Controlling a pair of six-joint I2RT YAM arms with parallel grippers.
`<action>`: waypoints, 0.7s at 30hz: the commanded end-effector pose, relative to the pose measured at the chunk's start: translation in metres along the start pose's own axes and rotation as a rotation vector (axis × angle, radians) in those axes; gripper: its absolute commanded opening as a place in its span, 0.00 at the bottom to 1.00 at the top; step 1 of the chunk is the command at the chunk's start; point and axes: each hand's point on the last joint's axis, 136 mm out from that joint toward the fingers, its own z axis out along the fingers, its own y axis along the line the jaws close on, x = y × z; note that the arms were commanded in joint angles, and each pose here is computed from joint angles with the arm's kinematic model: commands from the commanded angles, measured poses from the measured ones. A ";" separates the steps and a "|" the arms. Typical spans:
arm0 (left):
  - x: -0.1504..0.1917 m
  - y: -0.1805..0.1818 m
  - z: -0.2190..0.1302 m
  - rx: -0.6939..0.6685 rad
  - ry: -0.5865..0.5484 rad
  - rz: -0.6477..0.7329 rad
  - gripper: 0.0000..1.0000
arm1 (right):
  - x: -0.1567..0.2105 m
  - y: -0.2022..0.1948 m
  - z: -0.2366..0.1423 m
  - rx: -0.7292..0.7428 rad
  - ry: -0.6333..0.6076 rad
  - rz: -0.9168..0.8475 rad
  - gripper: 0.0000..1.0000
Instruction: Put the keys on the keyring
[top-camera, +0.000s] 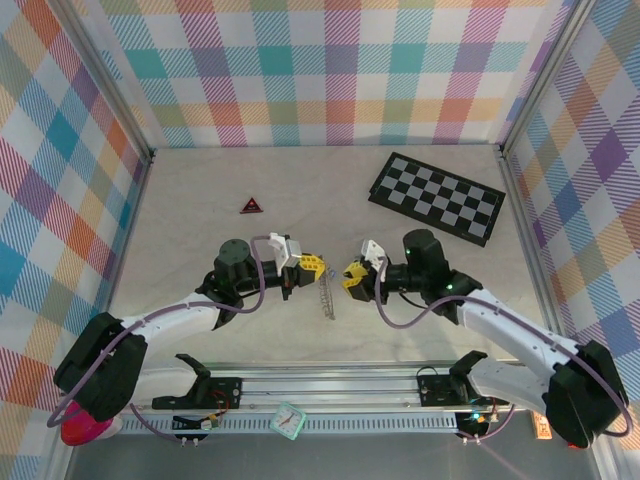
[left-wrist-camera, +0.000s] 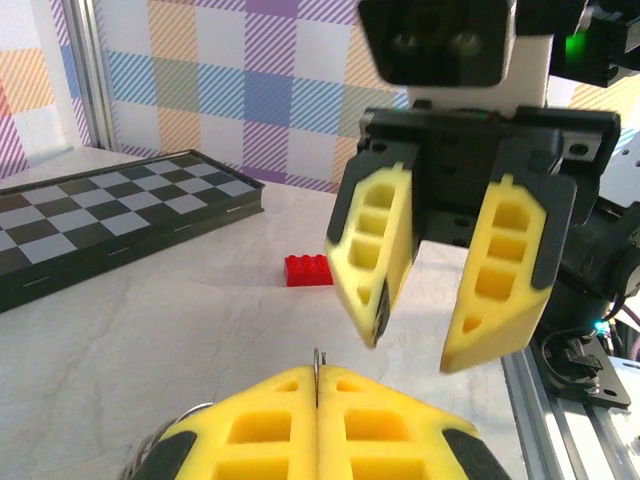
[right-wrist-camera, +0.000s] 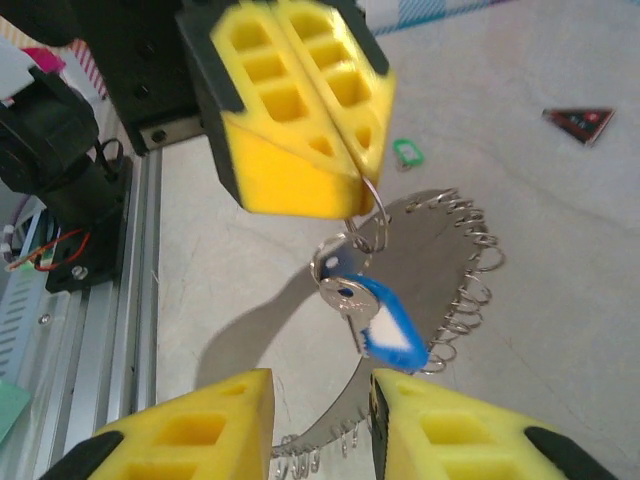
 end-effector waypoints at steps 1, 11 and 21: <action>-0.012 -0.016 0.003 0.071 -0.052 0.065 0.00 | -0.022 -0.001 -0.002 -0.006 -0.080 -0.036 0.30; -0.011 -0.021 0.005 0.102 -0.048 0.052 0.00 | -0.038 -0.008 0.010 -0.043 -0.120 -0.053 0.24; -0.011 -0.021 0.005 0.109 -0.051 0.045 0.00 | -0.032 -0.003 0.019 -0.114 -0.103 -0.028 0.22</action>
